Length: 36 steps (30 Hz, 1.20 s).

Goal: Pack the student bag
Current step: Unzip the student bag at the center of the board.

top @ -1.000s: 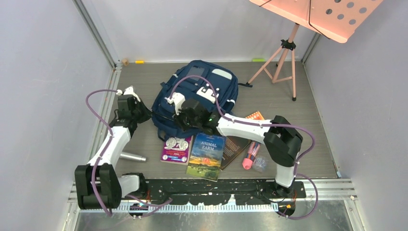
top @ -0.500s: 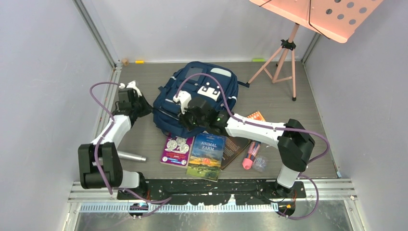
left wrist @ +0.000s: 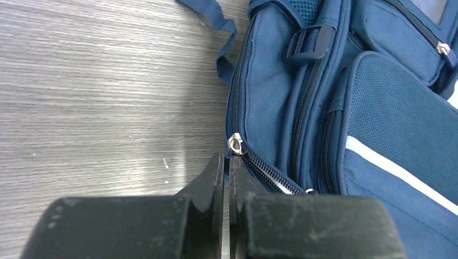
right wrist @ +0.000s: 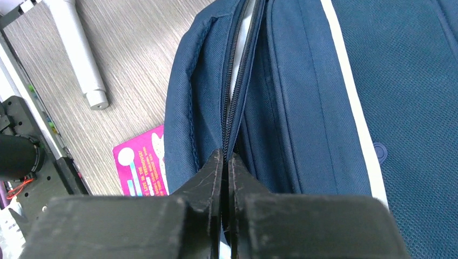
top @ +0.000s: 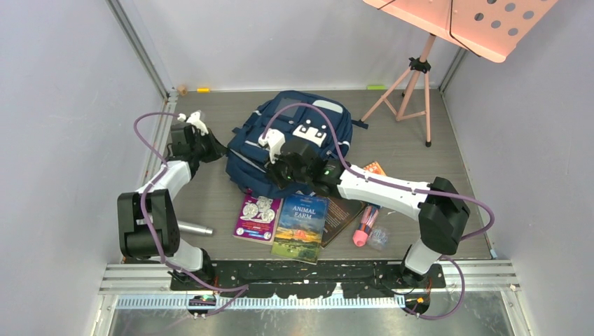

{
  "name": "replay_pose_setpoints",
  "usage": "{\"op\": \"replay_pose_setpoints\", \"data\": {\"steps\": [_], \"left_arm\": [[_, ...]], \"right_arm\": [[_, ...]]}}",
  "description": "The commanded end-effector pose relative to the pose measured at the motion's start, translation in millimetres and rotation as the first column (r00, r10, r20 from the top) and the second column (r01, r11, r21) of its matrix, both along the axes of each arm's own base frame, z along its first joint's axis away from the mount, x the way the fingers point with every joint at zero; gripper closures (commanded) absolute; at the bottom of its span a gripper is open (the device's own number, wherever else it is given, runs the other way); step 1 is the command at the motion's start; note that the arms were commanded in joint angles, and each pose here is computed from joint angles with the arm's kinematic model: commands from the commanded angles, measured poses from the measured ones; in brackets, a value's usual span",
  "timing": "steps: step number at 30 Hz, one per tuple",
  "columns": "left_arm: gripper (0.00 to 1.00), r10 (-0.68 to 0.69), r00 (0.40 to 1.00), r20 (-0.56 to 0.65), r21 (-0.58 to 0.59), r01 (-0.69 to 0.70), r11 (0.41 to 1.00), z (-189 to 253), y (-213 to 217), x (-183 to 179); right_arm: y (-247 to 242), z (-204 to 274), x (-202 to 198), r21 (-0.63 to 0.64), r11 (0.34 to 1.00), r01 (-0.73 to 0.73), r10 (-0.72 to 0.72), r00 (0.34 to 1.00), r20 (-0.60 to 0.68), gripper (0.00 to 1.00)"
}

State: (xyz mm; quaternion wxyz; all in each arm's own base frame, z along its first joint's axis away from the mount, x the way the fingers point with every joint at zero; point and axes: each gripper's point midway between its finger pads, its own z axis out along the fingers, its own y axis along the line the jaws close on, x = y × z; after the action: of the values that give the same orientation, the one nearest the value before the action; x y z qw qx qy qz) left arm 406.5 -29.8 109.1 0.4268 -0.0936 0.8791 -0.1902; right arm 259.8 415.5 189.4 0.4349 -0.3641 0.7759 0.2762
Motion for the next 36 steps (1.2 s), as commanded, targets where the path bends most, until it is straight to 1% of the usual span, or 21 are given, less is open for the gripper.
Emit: {"op": "replay_pose_setpoints", "data": {"steps": [1, 4, 5, 6, 7, 8, 9, 10, 11, 12, 13, 14, 15, 17, 20, 25, 28, 29, 30, 32, 36], "left_arm": [[1.00, -0.007, 0.978, 0.208, 0.027, 0.001, 1.000, 32, 15, 16], [1.00, -0.060, 0.973, 0.222, 0.000, 0.061, 0.998, 31, 3, 7], [1.00, -0.071, 0.972, 0.224, -0.005, 0.074, 0.997, 31, 0, 5], [1.00, -0.075, 0.972, 0.223, -0.008, 0.079, 0.997, 30, -1, 4], [1.00, -0.075, 0.972, 0.221, -0.007, 0.078, 0.997, 29, -1, 3], [1.00, -0.074, 0.973, 0.218, -0.004, 0.077, 0.997, 27, 0, 2], [1.00, -0.075, 0.973, 0.217, -0.003, 0.078, 0.997, 26, 0, 1], [1.00, -0.077, 0.974, 0.214, -0.003, 0.079, 0.997, 25, -1, 1], [1.00, -0.076, 0.974, 0.213, -0.004, 0.079, 0.997, 25, -1, 1], [1.00, -0.073, 0.974, 0.213, -0.004, 0.076, 0.997, 25, 0, 1], [1.00, -0.071, 0.974, 0.214, -0.003, 0.074, 0.997, 25, 0, 1], [1.00, -0.068, 0.975, 0.212, -0.002, 0.070, 0.998, 25, 1, 1], [1.00, -0.062, 0.976, 0.209, 0.002, 0.063, 0.998, 24, 2, 0], [1.00, -0.057, 0.976, 0.211, 0.006, 0.057, 0.998, 25, 3, 0], [1.00, -0.055, 0.975, 0.216, 0.008, 0.055, 0.998, 27, 4, 0], [1.00, -0.047, 0.975, 0.216, 0.016, 0.045, 0.999, 27, 5, -2], [1.00, -0.045, 0.976, 0.212, 0.018, 0.042, 0.999, 25, 6, -2], [1.00, -0.043, 0.976, 0.212, 0.019, 0.040, 0.999, 25, 6, -1], [1.00, -0.041, 0.977, 0.211, 0.020, 0.038, 0.999, 24, 7, -1], [1.00, -0.032, 0.978, 0.208, 0.025, 0.027, 0.999, 23, 9, 0], [1.00, 0.022, 0.983, 0.181, 0.058, -0.033, 0.998, 19, 21, 3]], "right_arm": [[11, 45, -3, 0.068, 0.998, -0.015, 0.012, 0.999, 0.034, 0.87], [21, 41, 2, 0.059, 0.998, -0.003, 0.003, 1.000, 0.006, 0.64], [23, 30, 3, 0.033, 0.999, 0.000, 0.001, 1.000, -0.015, 0.60], [26, 36, 10, 0.037, 0.999, 0.027, -0.027, 1.000, -0.008, 0.54], [29, 25, 12, 0.011, 0.999, 0.032, -0.032, 0.999, -0.024, 0.51], [34, 35, 16, 0.030, 0.999, 0.037, -0.037, 0.999, -0.020, 0.47], [37, 23, 16, 0.001, 0.999, 0.036, -0.036, 0.999, -0.040, 0.46], [42, 29, 18, 0.013, 0.999, 0.031, -0.030, 0.999, -0.039, 0.44], [45, 14, 19, -0.021, 0.999, 0.029, -0.031, 0.998, -0.062, 0.43], [50, 20, 22, -0.011, 0.999, 0.032, -0.032, 0.998, -0.062, 0.43], [52, 4, 24, -0.048, 0.998, 0.033, -0.037, 0.996, -0.086, 0.42], [58, 10, 25, -0.039, 0.999, 0.032, -0.035, 0.996, -0.084, 0.41], [60, -4, 23, -0.068, 0.998, 0.016, -0.024, 0.993, -0.114, 0.39], [69, -5, 22, -0.071, 0.997, -0.002, -0.007, 0.992, -0.128, 0.37], [75, -22, 22, -0.107, 0.994, -0.012, -0.006, 0.987, -0.161, 0.36], [81, -28, 25, -0.110, 0.994, 0.001, -0.021, 0.984, -0.177, 0.45], [81, -29, 28, -0.110, 0.994, 0.018, -0.037, 0.984, -0.175, 0.63], [81, -29, 28, -0.110, 0.994, 0.019, -0.038, 0.984, -0.175, 0.66], [82, -28, 28, -0.106, 0.994, 0.019, -0.038, 0.984, -0.176, 0.78], [82, -24, 27, -0.095, 0.995, 0.017, -0.033, 0.984, -0.176, 0.96], [78, -9, 19, -0.057, 0.998, -0.007, -0.002, 0.986, -0.167, 0.99]]}}
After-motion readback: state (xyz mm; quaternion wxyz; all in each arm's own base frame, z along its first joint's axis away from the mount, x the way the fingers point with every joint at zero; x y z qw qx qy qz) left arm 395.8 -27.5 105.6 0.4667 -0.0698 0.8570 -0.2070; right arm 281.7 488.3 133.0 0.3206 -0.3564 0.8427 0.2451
